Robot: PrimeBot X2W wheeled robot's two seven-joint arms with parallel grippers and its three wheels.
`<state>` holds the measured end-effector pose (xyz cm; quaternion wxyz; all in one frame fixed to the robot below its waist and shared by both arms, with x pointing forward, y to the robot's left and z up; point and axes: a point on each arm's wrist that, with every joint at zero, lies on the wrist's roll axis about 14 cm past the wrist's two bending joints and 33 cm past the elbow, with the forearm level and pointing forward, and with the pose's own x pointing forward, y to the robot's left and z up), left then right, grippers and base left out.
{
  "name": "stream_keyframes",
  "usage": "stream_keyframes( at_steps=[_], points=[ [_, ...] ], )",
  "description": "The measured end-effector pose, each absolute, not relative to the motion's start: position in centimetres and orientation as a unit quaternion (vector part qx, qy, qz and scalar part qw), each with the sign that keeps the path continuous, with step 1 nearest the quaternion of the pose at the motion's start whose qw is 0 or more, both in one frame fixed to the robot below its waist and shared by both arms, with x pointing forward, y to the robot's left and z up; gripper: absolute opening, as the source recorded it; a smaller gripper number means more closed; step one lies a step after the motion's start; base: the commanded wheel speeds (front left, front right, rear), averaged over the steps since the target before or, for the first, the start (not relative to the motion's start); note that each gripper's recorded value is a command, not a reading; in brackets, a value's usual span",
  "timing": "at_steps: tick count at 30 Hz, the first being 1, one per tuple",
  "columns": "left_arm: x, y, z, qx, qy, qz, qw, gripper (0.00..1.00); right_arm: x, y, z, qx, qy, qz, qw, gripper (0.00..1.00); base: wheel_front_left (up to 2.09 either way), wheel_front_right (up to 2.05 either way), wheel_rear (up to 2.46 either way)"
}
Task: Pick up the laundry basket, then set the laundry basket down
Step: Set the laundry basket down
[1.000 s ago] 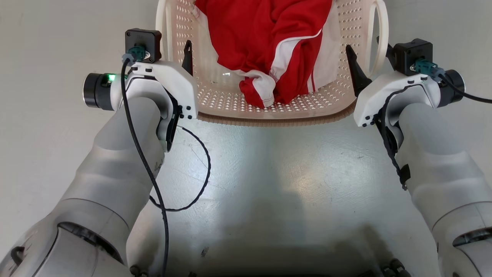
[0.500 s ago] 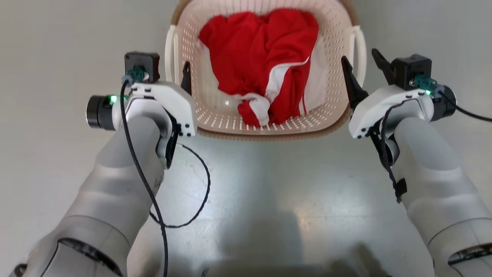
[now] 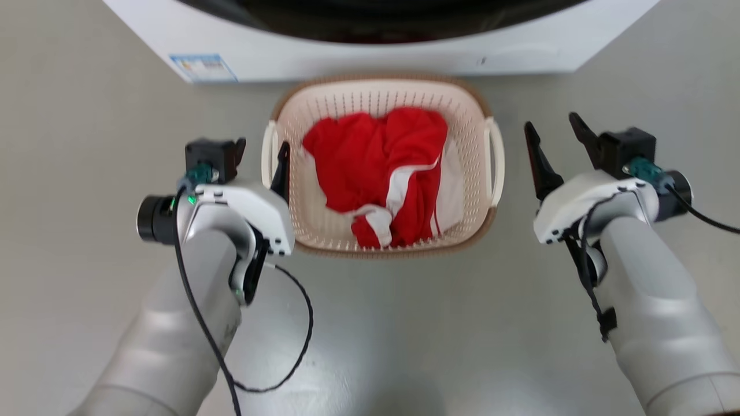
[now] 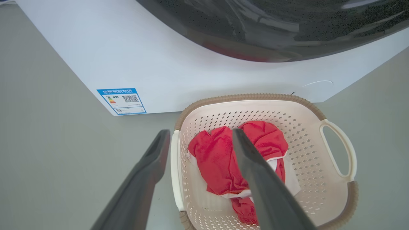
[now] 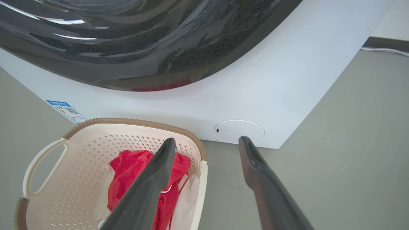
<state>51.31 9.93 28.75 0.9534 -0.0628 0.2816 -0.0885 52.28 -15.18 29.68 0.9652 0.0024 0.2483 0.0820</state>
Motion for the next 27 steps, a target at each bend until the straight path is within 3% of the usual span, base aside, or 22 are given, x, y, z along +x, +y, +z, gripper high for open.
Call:
stream_keyframes(
  at_steps=[15, 27],
  points=[
    [47.1, 13.4, 37.9, -0.088, 0.174, -0.044, 0.98, 1.0, 48.9, -18.0, 40.1, -0.026, 0.136, 0.059, 0.989, 1.0, 0.0, 0.0, 0.0],
    [41.9, 16.6, 42.4, -0.094, 0.105, -0.005, 0.99, 1.0, 43.3, -19.6, 45.1, -0.024, 0.067, 0.037, 0.997, 1.0, 0.0, 0.0, 0.0]
  ],
)
